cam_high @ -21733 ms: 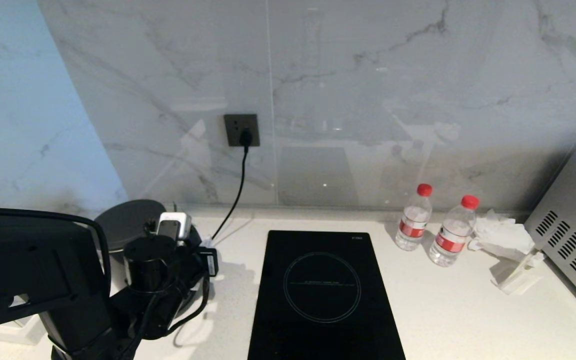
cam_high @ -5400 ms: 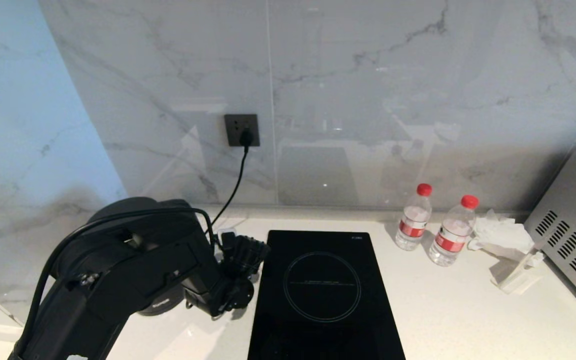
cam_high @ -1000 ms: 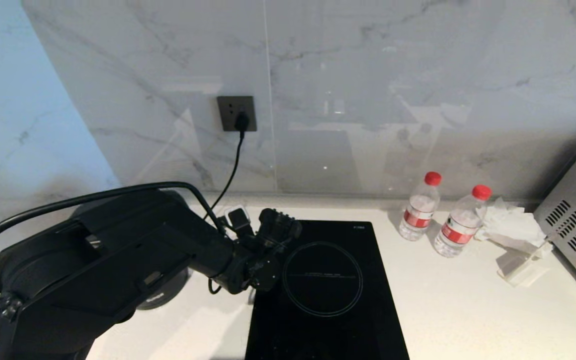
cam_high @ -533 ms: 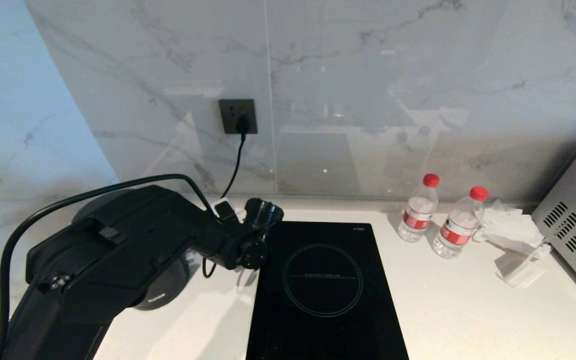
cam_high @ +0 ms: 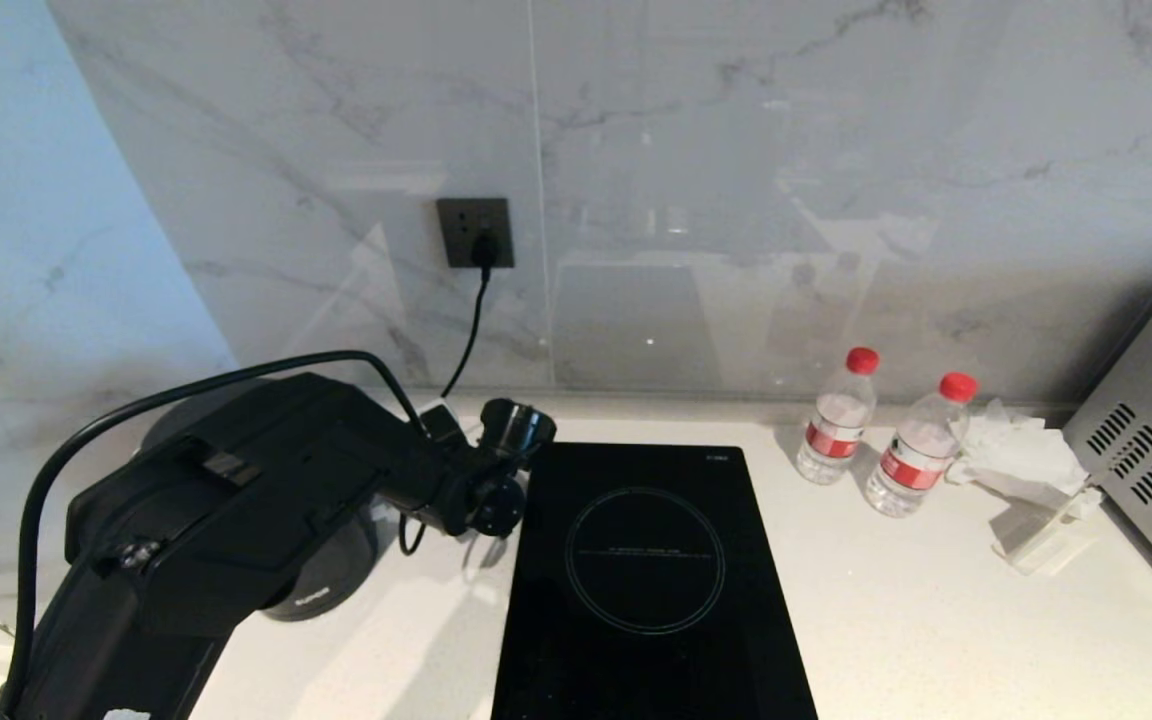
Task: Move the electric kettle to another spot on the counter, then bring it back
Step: Finish boiling water
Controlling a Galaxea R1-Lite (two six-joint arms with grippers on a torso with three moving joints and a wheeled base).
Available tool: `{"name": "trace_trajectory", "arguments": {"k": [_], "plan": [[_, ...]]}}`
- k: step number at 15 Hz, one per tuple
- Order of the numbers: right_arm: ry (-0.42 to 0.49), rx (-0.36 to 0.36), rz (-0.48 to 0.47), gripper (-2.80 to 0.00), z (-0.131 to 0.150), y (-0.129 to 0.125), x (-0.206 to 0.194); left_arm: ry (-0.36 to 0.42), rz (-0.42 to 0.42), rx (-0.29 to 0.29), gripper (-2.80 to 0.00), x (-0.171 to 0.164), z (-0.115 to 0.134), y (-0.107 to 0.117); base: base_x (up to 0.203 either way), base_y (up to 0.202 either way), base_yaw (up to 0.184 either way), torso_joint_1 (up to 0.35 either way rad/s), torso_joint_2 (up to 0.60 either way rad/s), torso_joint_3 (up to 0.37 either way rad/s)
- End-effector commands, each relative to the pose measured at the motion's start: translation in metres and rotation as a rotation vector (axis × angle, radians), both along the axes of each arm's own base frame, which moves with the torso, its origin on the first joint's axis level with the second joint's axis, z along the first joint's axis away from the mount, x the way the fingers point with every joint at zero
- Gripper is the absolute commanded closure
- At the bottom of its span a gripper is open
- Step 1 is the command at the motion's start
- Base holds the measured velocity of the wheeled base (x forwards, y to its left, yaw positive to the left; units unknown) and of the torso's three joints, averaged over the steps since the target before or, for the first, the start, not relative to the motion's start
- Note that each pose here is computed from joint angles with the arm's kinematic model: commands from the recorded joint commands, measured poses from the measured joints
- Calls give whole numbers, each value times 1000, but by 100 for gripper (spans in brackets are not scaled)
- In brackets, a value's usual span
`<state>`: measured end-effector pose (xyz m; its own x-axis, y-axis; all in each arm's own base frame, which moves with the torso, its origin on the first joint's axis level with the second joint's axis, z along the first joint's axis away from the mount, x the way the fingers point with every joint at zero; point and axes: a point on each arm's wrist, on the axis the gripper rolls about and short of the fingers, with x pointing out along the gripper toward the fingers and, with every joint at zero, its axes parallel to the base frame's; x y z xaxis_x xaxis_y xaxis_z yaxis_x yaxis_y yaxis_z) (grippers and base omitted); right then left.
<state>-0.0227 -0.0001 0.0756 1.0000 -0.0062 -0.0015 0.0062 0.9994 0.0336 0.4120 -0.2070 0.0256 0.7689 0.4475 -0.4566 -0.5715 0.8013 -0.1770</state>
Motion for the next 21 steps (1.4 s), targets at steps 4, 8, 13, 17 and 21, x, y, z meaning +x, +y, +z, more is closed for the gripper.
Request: {"name": "trace_trajectory", "arguments": {"k": [4, 8, 13, 17, 21], "plan": [[0, 0, 0, 0, 0, 0, 0, -18, 40, 0, -280, -8, 4, 5, 0, 0, 0, 0, 0, 0], [0, 0, 0, 0, 0, 0, 0, -11, 77, -9, -280, -7, -2, 16, 0, 0, 0, 0, 0, 0], [0, 0, 0, 0, 0, 0, 0, -21, 116, -12, -280, 2, -2, 29, 0, 0, 0, 0, 0, 0], [-1, 0, 0, 0, 0, 0, 0, -30, 132, -19, -280, 4, 1, 34, 0, 0, 0, 0, 0, 0], [0, 0, 0, 0, 0, 0, 0, -19, 119, -12, -280, 2, -3, 30, 0, 0, 0, 0, 0, 0]]}}
